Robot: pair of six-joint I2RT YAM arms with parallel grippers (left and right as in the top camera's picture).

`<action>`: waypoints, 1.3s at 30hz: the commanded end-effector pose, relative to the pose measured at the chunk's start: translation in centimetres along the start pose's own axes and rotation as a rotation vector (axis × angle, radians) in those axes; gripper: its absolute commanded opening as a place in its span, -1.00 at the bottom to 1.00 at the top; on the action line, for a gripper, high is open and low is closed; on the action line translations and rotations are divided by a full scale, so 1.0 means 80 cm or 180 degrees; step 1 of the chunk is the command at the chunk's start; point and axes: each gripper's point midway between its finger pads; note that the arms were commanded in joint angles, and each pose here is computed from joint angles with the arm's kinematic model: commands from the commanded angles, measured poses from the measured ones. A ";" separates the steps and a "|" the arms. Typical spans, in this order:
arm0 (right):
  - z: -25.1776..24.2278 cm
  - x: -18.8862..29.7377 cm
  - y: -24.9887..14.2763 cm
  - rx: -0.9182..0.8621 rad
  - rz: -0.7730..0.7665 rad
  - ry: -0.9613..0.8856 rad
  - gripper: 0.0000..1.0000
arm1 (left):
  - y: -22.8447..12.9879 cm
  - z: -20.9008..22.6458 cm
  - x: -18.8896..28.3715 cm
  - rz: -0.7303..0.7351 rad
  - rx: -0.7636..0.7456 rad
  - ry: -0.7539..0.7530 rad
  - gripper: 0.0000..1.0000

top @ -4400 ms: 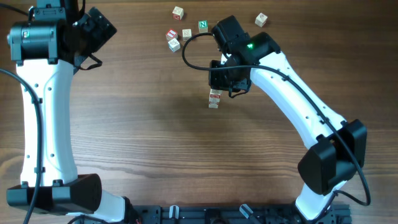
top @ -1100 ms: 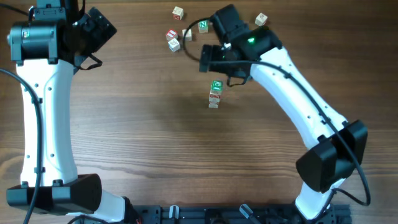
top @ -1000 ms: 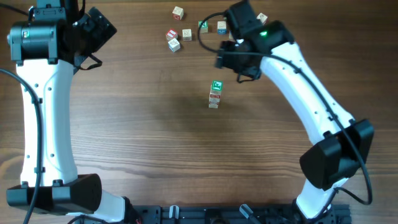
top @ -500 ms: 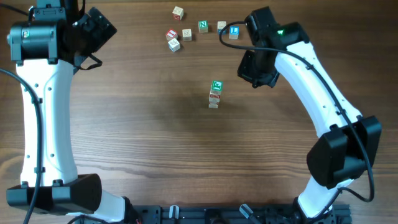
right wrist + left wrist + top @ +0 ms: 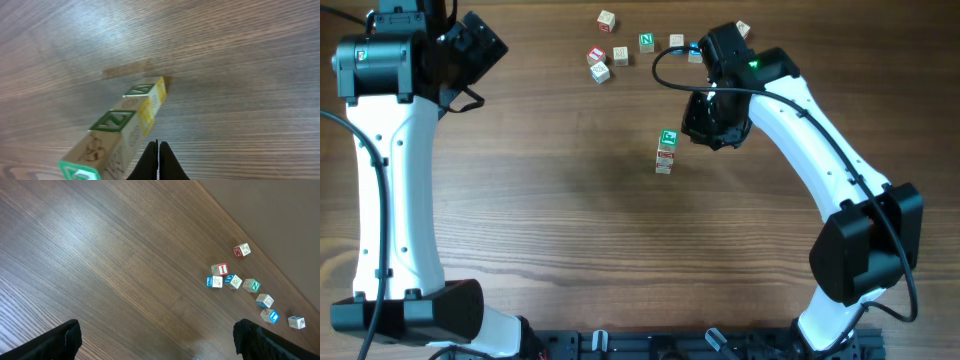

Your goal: Form a tower

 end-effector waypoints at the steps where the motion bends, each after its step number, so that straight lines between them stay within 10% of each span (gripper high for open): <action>1: 0.017 0.009 -0.001 0.0012 -0.0032 0.0200 -0.91 | 0.004 0.002 0.001 -0.0039 -0.0010 0.0014 1.00; 39: 0.020 0.010 -0.020 -0.0070 0.0195 0.0284 -0.91 | 0.004 0.002 0.001 -0.0038 -0.0011 0.0013 1.00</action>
Point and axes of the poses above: each gripper's point midway between its finger pads, its own x axis back along the fingers, its own z axis along the line the jaws close on, y = z × x, and after that the axes turned 13 degrees about x, right-handed
